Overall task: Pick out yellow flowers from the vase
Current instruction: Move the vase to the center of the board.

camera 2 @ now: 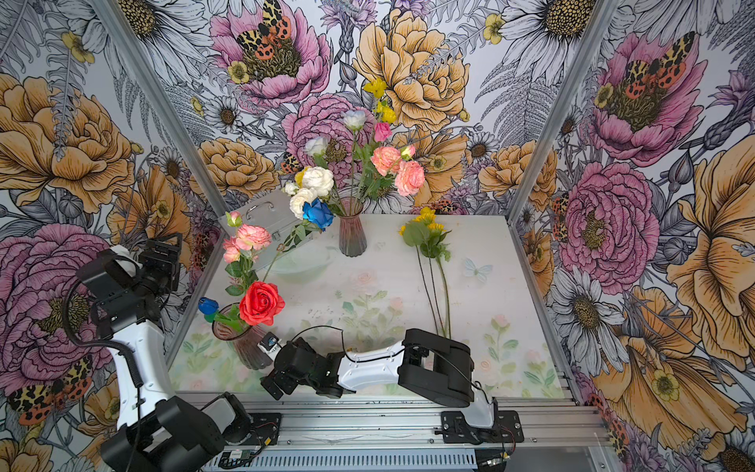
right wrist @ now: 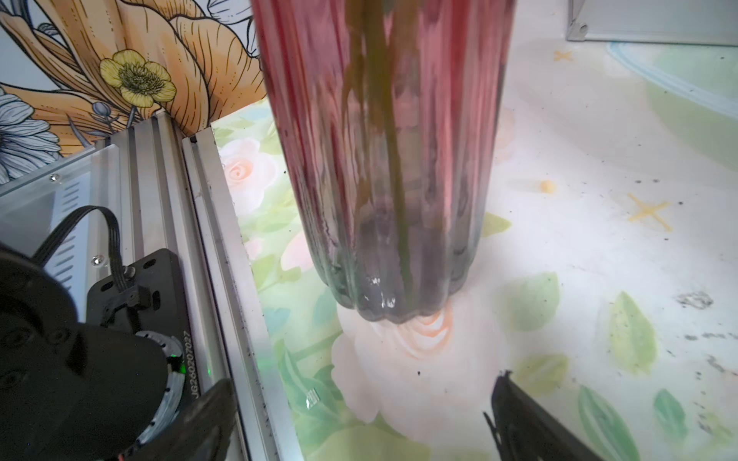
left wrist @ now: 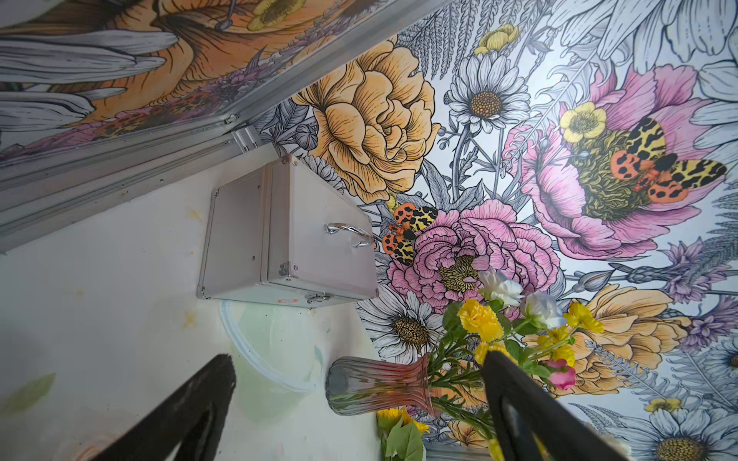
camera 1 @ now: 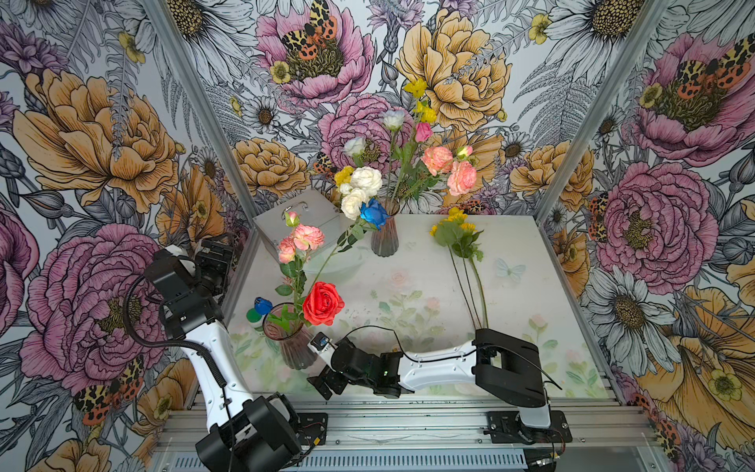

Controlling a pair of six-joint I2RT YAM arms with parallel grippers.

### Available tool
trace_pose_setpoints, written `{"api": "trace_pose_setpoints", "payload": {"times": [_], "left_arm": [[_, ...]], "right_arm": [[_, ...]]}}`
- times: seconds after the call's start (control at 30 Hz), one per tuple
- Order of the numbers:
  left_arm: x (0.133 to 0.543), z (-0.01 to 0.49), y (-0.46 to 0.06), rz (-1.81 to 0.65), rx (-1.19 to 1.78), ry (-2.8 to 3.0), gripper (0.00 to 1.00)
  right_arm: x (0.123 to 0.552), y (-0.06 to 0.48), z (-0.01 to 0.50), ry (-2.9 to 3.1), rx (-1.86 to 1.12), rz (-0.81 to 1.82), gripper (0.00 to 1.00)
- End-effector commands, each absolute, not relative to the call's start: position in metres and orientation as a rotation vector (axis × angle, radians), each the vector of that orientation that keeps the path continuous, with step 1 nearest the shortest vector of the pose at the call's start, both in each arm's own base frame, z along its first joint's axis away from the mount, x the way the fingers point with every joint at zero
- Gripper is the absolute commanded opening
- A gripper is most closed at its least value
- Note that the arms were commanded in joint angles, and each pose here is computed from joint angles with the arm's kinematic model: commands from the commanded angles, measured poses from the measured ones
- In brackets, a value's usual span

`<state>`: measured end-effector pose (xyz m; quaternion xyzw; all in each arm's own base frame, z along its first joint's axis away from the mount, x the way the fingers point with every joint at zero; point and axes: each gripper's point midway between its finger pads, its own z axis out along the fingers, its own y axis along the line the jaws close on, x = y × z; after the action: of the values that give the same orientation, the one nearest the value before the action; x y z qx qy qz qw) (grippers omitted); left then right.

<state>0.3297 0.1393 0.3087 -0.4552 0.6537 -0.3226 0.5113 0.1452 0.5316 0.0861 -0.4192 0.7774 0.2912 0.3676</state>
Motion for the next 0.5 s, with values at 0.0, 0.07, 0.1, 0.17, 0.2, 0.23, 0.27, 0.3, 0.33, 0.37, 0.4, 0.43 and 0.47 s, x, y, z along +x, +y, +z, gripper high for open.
{"api": "trace_pose_setpoints", "payload": {"times": [0.0, 0.07, 0.1, 0.17, 0.2, 0.23, 0.27, 0.3, 0.33, 0.37, 0.4, 0.43, 0.47], "left_arm": [[0.33, 0.309, 0.138, -0.814, -1.091, 1.562, 0.99], [0.329, 0.307, 0.137, -0.811, -1.089, 1.565, 0.99], [0.329, 0.308, 0.137, -0.806, -1.087, 1.565, 0.99], [0.327, 0.309, 0.136, -0.799, -1.084, 1.564, 0.99], [0.326, 0.309, 0.136, -0.796, -1.082, 1.564, 0.99], [0.326, 0.31, 0.136, -0.796, -1.08, 1.564, 0.99], [0.326, 0.31, 0.135, -0.795, -1.079, 1.564, 0.99], [0.326, 0.311, 0.135, -0.797, -1.079, 1.563, 0.99], [0.326, 0.311, 0.135, -0.8, -1.077, 1.563, 0.99], [0.326, 0.312, 0.135, -0.799, -1.08, 1.56, 0.98], [0.325, 0.312, 0.135, -0.799, -1.083, 1.557, 0.99], [0.325, 0.312, 0.136, -0.801, -1.087, 1.555, 0.99], [0.325, 0.313, 0.135, -0.804, -1.088, 1.554, 0.99]], "right_arm": [[0.159, 0.547, 0.104, 1.953, -0.974, 0.722, 1.0], [0.164, 0.551, 0.103, 1.954, -0.954, 0.709, 1.0], [0.166, 0.554, 0.102, 1.954, -0.948, 0.705, 1.0], [0.168, 0.559, 0.101, 1.955, -0.94, 0.699, 1.0], [0.17, 0.561, 0.101, 1.956, -0.93, 0.695, 1.0], [0.172, 0.563, 0.101, 1.959, -0.923, 0.69, 1.0], [0.175, 0.564, 0.1, 1.967, -0.911, 0.682, 1.0], [0.176, 0.565, 0.099, 1.97, -0.907, 0.682, 1.0], [0.178, 0.567, 0.098, 1.974, -0.899, 0.684, 1.0], [0.18, 0.568, 0.097, 1.975, -0.892, 0.685, 1.0], [0.18, 0.569, 0.096, 1.976, -0.89, 0.687, 1.0], [0.182, 0.57, 0.095, 1.977, -0.888, 0.684, 1.0], [0.183, 0.57, 0.094, 1.979, -0.878, 0.683, 1.0]]}}
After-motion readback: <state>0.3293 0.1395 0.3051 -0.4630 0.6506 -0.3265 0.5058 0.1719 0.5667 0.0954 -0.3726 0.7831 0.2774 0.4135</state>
